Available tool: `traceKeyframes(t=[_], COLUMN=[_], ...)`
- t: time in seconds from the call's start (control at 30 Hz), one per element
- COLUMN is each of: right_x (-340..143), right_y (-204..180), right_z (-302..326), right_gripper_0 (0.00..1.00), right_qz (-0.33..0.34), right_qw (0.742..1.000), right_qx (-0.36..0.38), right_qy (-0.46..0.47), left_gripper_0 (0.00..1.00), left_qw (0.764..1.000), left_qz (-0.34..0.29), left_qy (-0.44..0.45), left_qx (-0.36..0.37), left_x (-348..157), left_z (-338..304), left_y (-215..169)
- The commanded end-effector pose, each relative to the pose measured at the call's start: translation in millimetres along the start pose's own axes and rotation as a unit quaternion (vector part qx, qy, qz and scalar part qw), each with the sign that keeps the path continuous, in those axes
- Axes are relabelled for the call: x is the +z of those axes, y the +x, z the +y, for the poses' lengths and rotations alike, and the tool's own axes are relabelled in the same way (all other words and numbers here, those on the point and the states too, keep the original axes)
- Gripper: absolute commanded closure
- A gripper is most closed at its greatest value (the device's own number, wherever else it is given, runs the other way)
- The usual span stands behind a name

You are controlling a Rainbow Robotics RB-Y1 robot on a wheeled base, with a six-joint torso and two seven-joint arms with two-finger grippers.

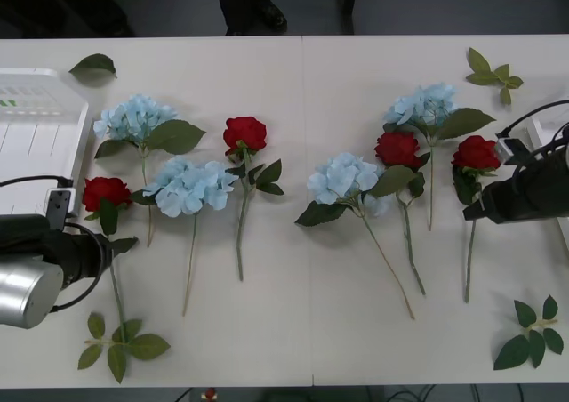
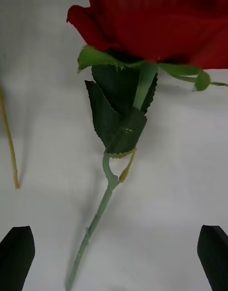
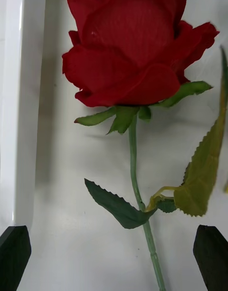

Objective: Place the red flowers into the right box and the blue flowers into the left box. If a person shows an open palm, hand one flower to the person first, then continue sorting.

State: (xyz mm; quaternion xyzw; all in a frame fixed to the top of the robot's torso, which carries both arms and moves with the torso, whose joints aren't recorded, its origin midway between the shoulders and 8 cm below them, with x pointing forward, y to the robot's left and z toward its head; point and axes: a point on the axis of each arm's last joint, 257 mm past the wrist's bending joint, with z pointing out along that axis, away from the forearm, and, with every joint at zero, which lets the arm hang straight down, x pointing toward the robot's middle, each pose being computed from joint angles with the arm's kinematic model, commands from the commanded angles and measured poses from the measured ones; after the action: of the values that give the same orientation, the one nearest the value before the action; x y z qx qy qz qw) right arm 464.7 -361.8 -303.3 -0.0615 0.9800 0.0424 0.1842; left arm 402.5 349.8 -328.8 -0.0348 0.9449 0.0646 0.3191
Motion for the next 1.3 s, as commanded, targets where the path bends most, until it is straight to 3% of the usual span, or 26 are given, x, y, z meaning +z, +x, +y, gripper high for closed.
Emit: traceKeyframes(t=[0.03, 0.93, 1.0, 1.1, 1.13, 1.2, 1.27, 1.3], right_x=[-0.1, 38.7, 39.9, 41.3, 41.9, 43.1, 43.9, 43.9], right_y=[-29.2, -33.2, -34.0, -34.3, -33.9, -32.9, -32.5, -33.0], right_z=[9.2, 7.2, 6.0, 7.0, 7.1, 6.2, 5.9, 5.8], right_gripper_0=[0.00, 0.00, 0.00, 0.18, 0.30, 0.45, 0.59, 0.73], right_qz=[-0.032, -0.051, -0.053, -0.054, -0.054, -0.053, -0.053, -0.053], right_qw=[0.999, 0.998, 0.998, 0.998, 0.998, 0.998, 0.998, 0.998], right_qx=[0.020, 0.032, 0.032, 0.029, 0.029, 0.031, 0.029, 0.028], right_qy=[-0.005, 0.016, 0.018, 0.019, 0.019, 0.020, 0.022, 0.023], left_gripper_0=[0.00, 0.00, 0.07, 0.43, 0.70, 1.00, 1.00, 1.00], left_qw=[1.000, 1.000, 1.000, 1.000, 1.000, 1.000, 1.000, 1.000], left_qz=[-0.015, -0.012, -0.016, -0.019, -0.019, -0.018, -0.018, -0.018], left_qy=[0.005, -0.010, -0.011, -0.014, -0.013, -0.012, -0.012, -0.012], left_qx=[-0.006, -0.004, -0.004, -0.004, -0.005, -0.007, -0.007, -0.008], left_x=[3.0, 39.7, 42.9, 45.4, 45.4, 45.4, 45.4, 45.5], left_z=[-16.9, -30.6, -30.0, -29.9, -30.6, -31.3, -30.9, -31.6], left_y=[-10.8, 6.4, 6.6, 5.8, 5.9, 6.0, 6.1, 6.2])
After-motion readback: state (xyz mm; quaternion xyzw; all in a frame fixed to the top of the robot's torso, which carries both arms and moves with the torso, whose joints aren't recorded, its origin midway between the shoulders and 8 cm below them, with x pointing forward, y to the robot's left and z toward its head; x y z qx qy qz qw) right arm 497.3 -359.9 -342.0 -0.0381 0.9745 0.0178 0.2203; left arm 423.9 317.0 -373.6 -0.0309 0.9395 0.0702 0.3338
